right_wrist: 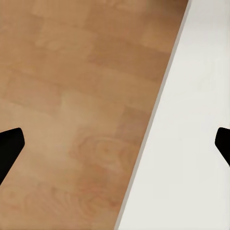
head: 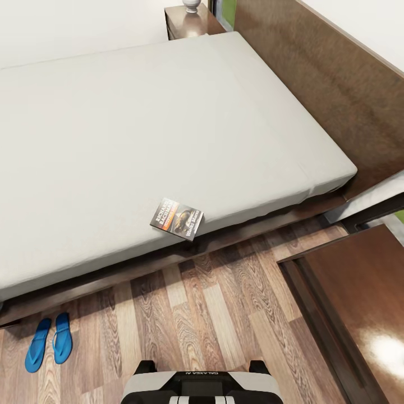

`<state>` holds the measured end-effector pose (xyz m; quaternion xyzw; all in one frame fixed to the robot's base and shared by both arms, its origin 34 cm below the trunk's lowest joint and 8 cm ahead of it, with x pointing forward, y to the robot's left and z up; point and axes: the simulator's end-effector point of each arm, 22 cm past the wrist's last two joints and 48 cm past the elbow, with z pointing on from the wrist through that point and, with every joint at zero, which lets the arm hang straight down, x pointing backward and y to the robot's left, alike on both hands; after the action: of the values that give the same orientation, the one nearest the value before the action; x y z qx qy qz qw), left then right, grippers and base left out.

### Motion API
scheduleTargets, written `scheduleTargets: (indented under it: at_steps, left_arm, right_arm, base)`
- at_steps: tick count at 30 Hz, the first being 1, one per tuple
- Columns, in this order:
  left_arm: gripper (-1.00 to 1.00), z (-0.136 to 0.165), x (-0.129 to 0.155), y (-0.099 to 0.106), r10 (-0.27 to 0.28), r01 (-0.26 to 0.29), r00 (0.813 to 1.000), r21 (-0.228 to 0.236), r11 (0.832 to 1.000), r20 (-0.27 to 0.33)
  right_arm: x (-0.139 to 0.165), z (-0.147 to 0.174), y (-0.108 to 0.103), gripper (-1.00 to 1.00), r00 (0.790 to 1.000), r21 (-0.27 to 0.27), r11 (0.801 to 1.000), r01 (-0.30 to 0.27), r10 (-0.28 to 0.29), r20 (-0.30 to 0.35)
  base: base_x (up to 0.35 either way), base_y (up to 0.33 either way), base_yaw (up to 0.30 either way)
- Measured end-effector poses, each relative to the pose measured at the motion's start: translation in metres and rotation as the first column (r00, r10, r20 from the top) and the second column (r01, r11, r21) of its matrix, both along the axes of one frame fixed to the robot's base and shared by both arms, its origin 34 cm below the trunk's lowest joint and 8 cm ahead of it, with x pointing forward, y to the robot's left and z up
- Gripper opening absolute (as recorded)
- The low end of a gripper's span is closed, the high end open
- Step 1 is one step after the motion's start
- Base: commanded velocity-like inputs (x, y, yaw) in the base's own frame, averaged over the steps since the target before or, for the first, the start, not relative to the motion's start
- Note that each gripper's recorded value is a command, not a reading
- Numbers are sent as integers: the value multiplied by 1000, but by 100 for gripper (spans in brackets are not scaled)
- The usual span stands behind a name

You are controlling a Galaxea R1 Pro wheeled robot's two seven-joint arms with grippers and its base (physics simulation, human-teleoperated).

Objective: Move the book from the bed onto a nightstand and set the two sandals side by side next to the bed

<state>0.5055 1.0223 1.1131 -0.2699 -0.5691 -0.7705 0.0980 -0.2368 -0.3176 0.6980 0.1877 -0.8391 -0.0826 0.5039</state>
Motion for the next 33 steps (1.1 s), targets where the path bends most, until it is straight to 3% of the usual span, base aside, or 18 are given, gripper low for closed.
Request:
scheduleTargets:
  at_steps: [7, 14, 17, 24, 33]
  left_arm:
    - [100, -37, 16, -12, 2, -3, 1000, 70, 998, 12]
    - [100, -75, 53, -42, -92, 87, 995, 170, 982, 26]
    - [100, -91, 61, -53, -105, 99, 994, 200, 975, 19]
    - [100, -124, 59, -67, -108, 123, 991, 224, 967, -79]
    - [100, -176, 61, -92, -116, 147, 983, 230, 962, -144]
  right_arm:
    - [3, -4, 0, 100, 1000, 1, 1000, 0, 0, 11]
    - [4, -6, 0, 100, 1000, 2, 1000, 0, 0, 16]
    - [4, -6, 0, 100, 1000, 2, 1000, 0, 0, 16]
    - [4, -7, -1, 100, 1000, 1, 1000, -2, 2, 17]
    - [5, -8, -2, 100, 1000, 1, 1000, -3, 3, 19]
  base:
    - [0, 0, 0]
    - [0, 0, 0]
    - [0, 0, 0]
    - [0, 0, 0]
    - [0, 0, 0]
